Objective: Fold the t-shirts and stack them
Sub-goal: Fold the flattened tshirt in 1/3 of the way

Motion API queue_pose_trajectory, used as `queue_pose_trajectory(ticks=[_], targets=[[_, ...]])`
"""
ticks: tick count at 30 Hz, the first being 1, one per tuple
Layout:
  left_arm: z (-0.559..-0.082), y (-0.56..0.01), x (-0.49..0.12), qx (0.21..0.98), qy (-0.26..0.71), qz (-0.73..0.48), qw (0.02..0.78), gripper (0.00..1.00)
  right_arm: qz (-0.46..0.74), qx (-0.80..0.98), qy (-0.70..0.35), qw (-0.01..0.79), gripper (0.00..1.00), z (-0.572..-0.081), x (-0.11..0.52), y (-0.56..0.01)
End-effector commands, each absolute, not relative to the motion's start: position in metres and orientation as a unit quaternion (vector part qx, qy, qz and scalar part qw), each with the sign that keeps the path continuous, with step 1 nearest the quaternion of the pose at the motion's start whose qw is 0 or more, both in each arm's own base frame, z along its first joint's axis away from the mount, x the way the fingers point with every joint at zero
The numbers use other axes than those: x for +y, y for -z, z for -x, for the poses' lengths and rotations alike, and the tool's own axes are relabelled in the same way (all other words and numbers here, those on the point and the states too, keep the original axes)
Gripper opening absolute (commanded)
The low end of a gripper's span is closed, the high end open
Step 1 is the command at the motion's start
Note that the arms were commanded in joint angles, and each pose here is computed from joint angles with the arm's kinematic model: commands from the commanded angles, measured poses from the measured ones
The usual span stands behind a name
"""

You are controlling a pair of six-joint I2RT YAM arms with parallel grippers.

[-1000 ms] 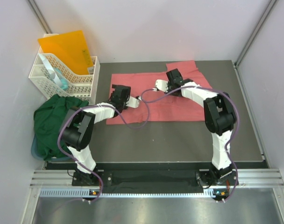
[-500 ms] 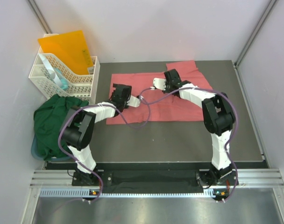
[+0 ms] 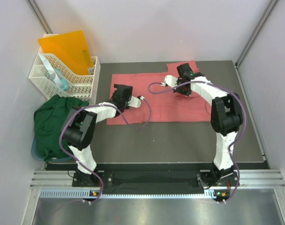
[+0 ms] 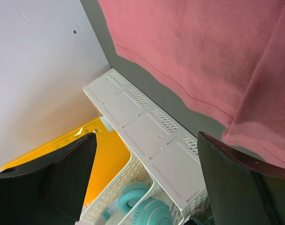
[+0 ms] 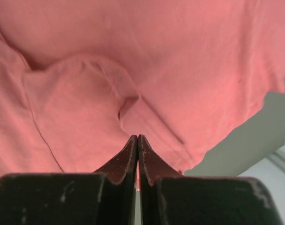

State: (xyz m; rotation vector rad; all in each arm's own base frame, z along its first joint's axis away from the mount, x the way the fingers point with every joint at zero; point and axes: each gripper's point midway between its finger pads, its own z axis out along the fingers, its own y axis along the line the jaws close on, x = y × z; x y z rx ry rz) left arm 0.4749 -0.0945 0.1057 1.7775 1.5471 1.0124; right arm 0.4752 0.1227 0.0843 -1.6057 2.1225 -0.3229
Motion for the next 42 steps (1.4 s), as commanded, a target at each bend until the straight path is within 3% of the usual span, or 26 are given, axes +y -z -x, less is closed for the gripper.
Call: queue_pose_trajectory(ticks=[1, 18, 28, 42], targets=[[-0.488, -0.123, -0.103, 0.574, -0.384, -0.652, 0.314, 0.92, 0.563, 0.789, 0.09, 0.229, 0.0, -0.472, 0.113, -0.094], [-0.493, -0.126, -0.105, 0.568, -0.388, -0.656, 0.31, 0.92, 0.592, 0.788, 0.034, 0.167, 0.0, -0.452, 0.117, -0.055], [-0.494, -0.127, -0.106, 0.569, -0.387, -0.655, 0.312, 0.92, 0.545, 0.794, 0.132, 0.235, 0.0, -0.509, 0.108, -0.056], [-0.491, -0.123, -0.107, 0.572, -0.384, -0.654, 0.314, 0.92, 0.526, 0.753, 0.251, 0.304, 0.0, -0.541, 0.105, -0.076]])
